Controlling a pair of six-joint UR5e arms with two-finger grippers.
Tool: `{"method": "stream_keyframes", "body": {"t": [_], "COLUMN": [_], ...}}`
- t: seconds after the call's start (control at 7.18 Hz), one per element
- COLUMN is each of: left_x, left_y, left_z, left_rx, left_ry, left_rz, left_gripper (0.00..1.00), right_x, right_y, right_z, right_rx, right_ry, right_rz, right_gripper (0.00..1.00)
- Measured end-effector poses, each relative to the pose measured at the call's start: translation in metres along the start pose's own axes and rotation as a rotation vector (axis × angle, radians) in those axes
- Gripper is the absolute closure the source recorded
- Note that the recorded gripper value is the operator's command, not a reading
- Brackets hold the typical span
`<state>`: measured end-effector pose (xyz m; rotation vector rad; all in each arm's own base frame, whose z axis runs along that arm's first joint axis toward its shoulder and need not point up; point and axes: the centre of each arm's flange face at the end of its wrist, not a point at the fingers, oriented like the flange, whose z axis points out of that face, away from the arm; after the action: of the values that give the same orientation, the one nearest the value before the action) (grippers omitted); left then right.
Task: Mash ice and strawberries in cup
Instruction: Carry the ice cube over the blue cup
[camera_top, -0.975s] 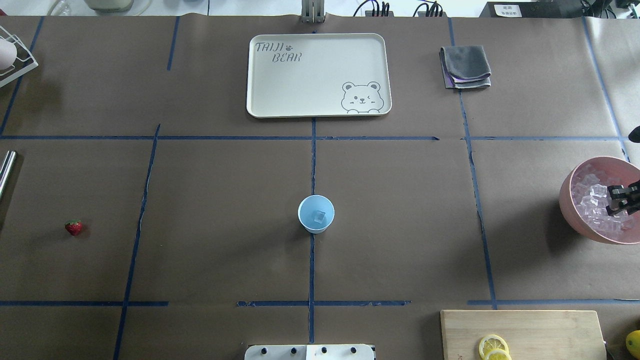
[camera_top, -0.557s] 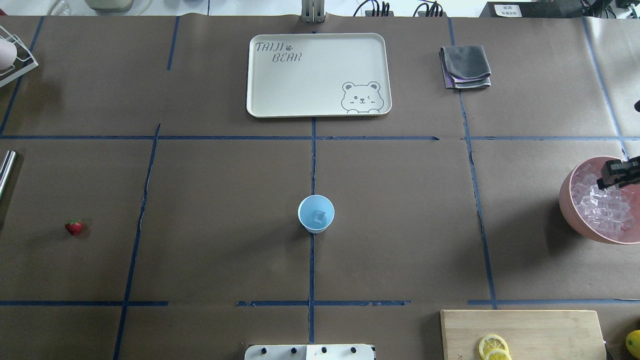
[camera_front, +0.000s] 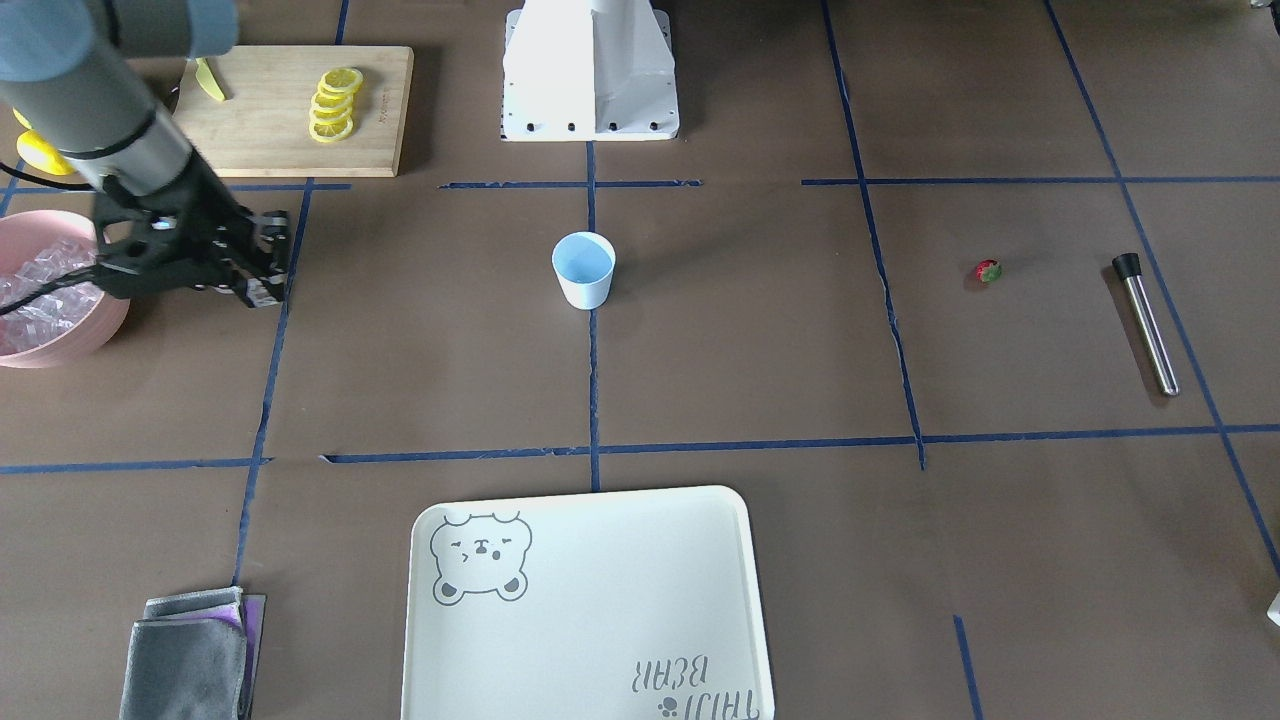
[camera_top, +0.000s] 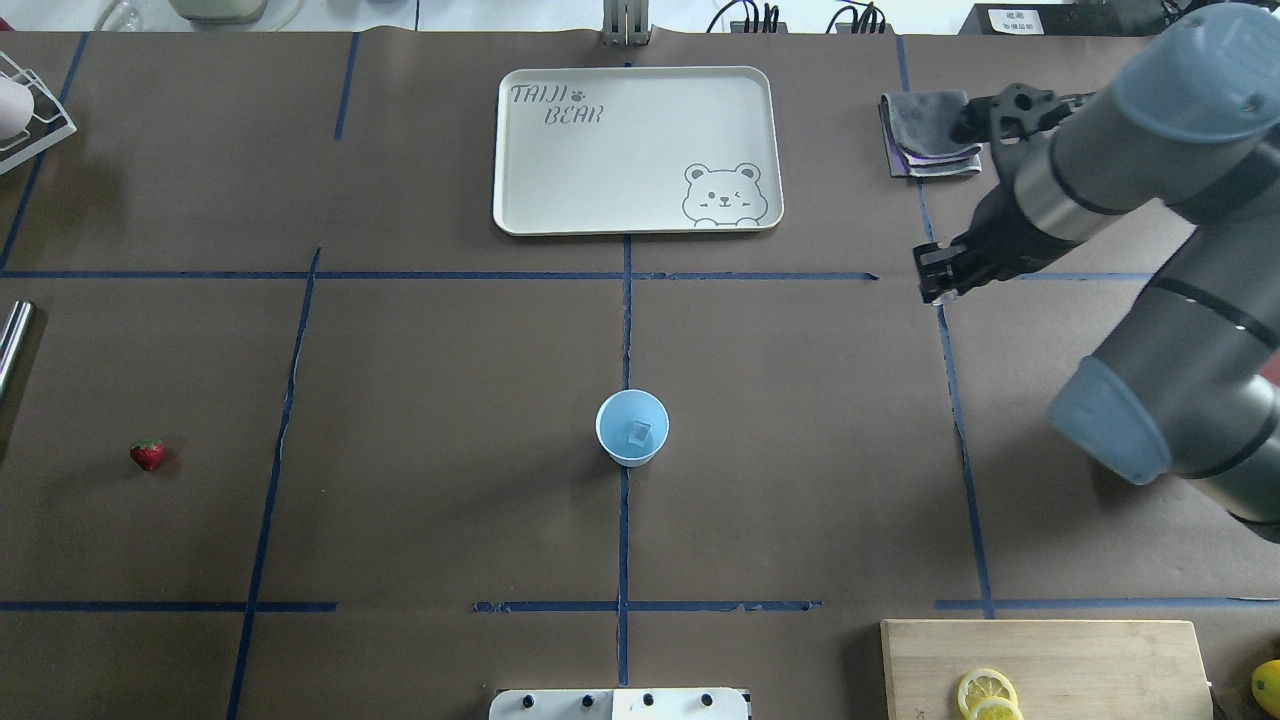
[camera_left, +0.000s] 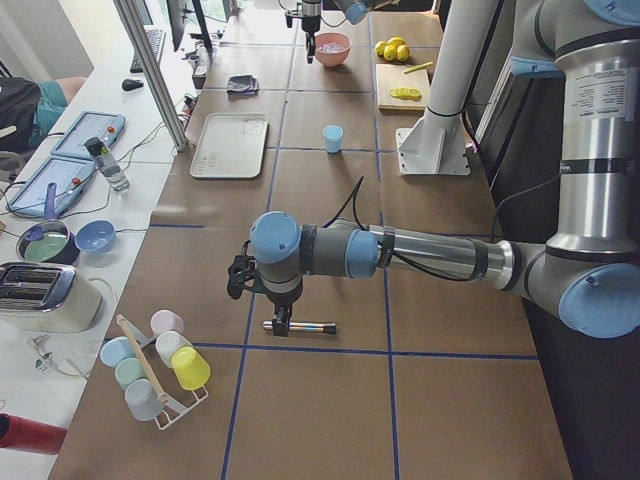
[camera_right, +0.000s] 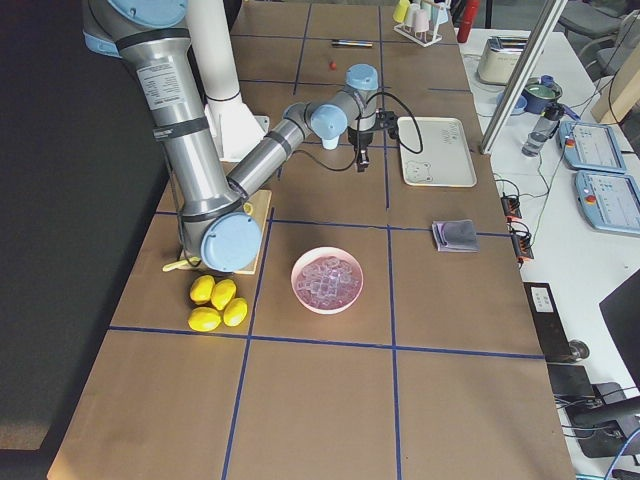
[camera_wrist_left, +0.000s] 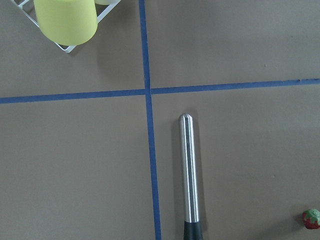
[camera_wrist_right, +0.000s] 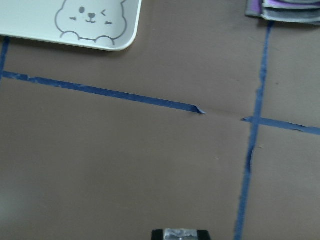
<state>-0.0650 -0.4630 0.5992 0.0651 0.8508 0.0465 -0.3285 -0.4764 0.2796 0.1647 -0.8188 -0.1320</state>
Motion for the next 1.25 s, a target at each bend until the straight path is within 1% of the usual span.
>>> {"method": "stream_keyframes", "body": {"t": [0.14,0.28,0.7,0.98,1.25], "left_x": [-0.002,-0.003,-0.005,-0.007,-0.009], "left_y": [0.001,0.003,0.005,0.006,0.006], "left_z": [0.002,0.003,0.005,0.007,0.008], "left_rx": [-0.003,-0.006,-0.010,-0.013,-0.015], "left_ry": [0.000,0.000,0.000,0.001,0.001], "left_rz": [-0.003,-0.005,-0.010,-0.013,-0.015], "left_gripper": [0.00,0.00,0.00,0.00,0.00], "right_x": [-0.050,-0.092,-0.188,-0.231,-0.263], "right_y": [-0.002,0.004,0.038,0.060,0.070], "right_z": [0.012,0.022,0.047,0.068,0.076], "right_rx": [0.009,0.017,0.044,0.042,0.040], "right_ry": [0.000,-0.003,-0.008,0.001,0.000], "right_rz": [0.001,0.009,0.017,0.002,0.010], "right_gripper": [1.00,1.00,0.99,0.98,0.97]}}
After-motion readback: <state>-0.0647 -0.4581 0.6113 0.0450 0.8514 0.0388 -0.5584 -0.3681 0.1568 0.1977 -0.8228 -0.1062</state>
